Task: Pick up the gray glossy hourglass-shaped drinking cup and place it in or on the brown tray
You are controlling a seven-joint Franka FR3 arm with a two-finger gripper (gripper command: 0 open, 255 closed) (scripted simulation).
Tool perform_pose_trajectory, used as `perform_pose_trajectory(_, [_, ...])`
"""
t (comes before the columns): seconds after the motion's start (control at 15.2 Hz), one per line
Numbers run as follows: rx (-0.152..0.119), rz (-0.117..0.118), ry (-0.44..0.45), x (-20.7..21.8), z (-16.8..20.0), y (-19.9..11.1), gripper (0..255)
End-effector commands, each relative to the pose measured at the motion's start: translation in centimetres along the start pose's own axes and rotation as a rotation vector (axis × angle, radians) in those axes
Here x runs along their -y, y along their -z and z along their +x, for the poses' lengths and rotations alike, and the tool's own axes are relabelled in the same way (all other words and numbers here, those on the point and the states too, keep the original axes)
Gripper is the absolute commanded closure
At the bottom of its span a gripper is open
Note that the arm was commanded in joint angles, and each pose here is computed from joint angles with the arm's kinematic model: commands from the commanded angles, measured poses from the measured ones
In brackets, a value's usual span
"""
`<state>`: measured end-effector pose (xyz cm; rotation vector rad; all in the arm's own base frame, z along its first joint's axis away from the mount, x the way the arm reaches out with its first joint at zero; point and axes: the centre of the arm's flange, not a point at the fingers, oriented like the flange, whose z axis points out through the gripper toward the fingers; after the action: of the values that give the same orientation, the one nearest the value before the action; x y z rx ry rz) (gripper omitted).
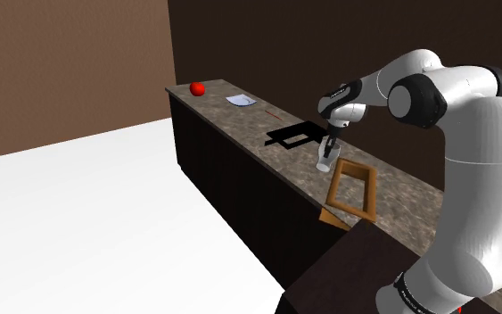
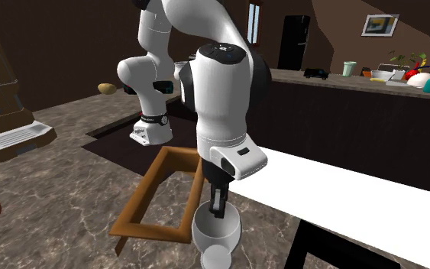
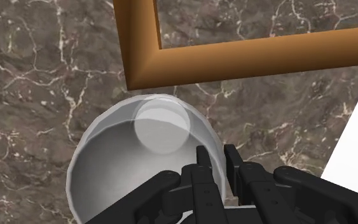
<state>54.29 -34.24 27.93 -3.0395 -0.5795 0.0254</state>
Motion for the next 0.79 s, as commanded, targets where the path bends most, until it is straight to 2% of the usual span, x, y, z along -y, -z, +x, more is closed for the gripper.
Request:
perform_pose_trajectory(0.0, [0.002, 0.002, 0.0, 0.0, -0.1, -0.2, 255])
perform_pose_trajectory(0.2, [0.002, 0.002, 0.0, 0.0, 0.0, -0.2, 255])
perform_pose_trajectory(0.73, [0.002, 0.002, 0.0, 0.2, 0.0, 4.1, 255])
